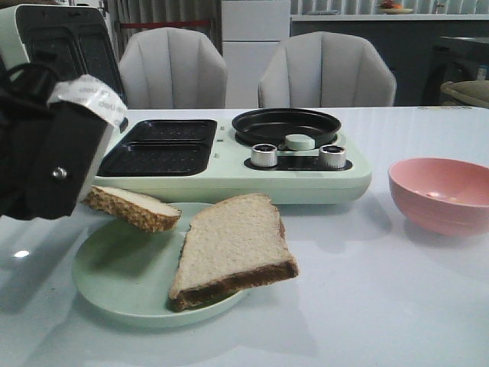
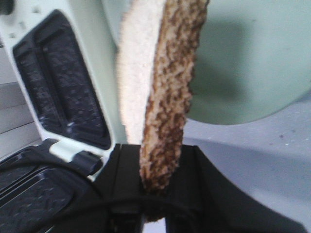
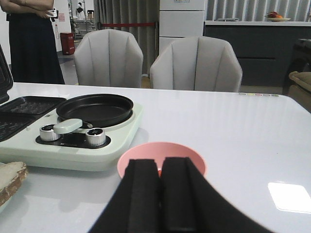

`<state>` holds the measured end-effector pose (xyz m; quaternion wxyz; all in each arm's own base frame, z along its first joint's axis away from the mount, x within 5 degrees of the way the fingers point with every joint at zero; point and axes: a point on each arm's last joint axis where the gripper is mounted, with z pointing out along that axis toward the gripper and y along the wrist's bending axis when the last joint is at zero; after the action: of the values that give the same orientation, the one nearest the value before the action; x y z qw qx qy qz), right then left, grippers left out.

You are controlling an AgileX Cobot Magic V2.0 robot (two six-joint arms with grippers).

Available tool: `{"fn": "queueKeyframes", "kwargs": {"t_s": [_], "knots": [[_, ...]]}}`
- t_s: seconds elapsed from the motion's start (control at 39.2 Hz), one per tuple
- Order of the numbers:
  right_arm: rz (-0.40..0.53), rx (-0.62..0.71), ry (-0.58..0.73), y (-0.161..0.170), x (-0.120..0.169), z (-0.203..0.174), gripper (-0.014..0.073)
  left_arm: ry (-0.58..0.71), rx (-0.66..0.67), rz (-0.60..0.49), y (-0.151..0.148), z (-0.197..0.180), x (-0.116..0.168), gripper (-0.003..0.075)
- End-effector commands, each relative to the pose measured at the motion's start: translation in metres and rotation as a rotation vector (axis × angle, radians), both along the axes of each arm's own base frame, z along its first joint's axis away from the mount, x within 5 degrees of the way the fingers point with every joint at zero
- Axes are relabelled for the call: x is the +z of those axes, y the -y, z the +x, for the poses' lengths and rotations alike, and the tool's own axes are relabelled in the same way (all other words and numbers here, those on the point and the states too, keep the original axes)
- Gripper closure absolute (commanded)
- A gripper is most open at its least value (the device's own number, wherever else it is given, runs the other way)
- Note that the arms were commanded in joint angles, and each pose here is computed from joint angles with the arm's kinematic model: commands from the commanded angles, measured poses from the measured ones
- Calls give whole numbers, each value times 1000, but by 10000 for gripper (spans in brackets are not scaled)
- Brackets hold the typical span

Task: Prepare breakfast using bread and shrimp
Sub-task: 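Lift the bread slice with the left gripper over the sandwich plate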

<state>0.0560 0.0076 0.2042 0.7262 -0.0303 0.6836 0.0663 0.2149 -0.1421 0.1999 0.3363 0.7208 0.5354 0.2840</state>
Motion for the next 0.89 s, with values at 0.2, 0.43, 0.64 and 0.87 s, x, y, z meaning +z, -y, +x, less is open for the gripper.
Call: {"fn": "queueKeyframes", "kwargs": {"t_s": [0.2,0.43,0.64,0.87], "knots": [[11,-5,118,1,14,-4,463,163,72,-84,-8,1,46,606],[11,-5,118,1,14,-4,463,245,69,-166,5,15,81,607],[11,-5,118,1,14,-4,463,305,80,-237,11,45,112,606],[11,-5,118,1,14,-4,463,315,140,-261,4,99,120,607]]}}
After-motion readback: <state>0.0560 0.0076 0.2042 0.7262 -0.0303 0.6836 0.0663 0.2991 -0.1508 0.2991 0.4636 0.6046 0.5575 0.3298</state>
